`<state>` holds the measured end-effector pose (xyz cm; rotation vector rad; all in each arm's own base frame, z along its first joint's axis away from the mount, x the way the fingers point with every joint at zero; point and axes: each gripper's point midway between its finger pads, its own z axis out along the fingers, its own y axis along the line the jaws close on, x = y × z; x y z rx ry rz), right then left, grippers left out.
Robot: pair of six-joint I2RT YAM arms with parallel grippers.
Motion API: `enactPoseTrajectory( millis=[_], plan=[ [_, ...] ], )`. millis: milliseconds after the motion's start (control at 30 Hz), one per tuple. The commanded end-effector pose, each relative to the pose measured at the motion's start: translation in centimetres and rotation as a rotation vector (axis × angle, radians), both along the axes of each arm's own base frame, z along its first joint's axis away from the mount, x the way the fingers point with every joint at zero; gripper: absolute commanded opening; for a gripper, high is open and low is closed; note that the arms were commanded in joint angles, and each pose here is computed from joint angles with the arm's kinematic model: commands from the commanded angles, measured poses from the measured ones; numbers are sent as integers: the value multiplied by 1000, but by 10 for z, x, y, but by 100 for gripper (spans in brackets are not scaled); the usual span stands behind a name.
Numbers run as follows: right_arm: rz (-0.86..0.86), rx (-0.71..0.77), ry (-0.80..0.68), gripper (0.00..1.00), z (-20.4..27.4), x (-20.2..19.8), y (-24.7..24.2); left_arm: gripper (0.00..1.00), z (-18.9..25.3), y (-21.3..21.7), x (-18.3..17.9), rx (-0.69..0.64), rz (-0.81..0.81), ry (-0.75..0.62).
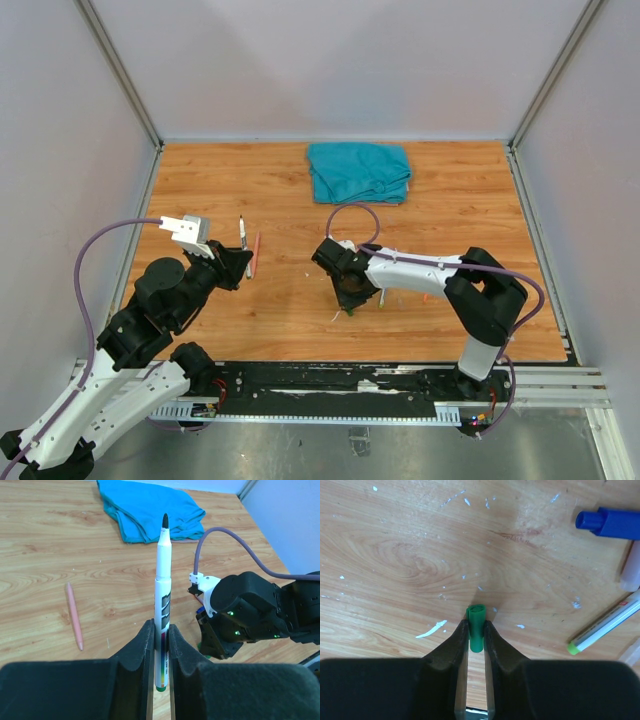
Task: Insert the pens into the pen caps
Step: Insert the pen cap onto the pen.
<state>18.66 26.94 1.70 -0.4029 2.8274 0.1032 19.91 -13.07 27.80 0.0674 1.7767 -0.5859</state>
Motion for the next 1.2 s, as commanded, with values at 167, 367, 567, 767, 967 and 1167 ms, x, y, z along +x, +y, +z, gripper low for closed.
enactPoseTrajectory(
  millis=[167,367,567,767,967,1167],
  plan=[
    [184,-184,76,14,-21,-7,-43,0,5,1,0,-6,-1,-26],
    [201,-190,93,17,-28,-11,-47,1,5,1,0,-6,0,-27],
    [212,-170,104,18,-35,-15,-46,0,3,0,1,-2,-2,-21],
    [218,-173,86,7,-34,-13,-50,0,2,0,0,0,-2,-20],
    [239,-152,30,1,-23,-7,-50,0,3,2,1,-13,10,-18],
    [296,-46,-30,1,-10,-6,-39,0,4,8,3,-15,49,-20]
  ],
)
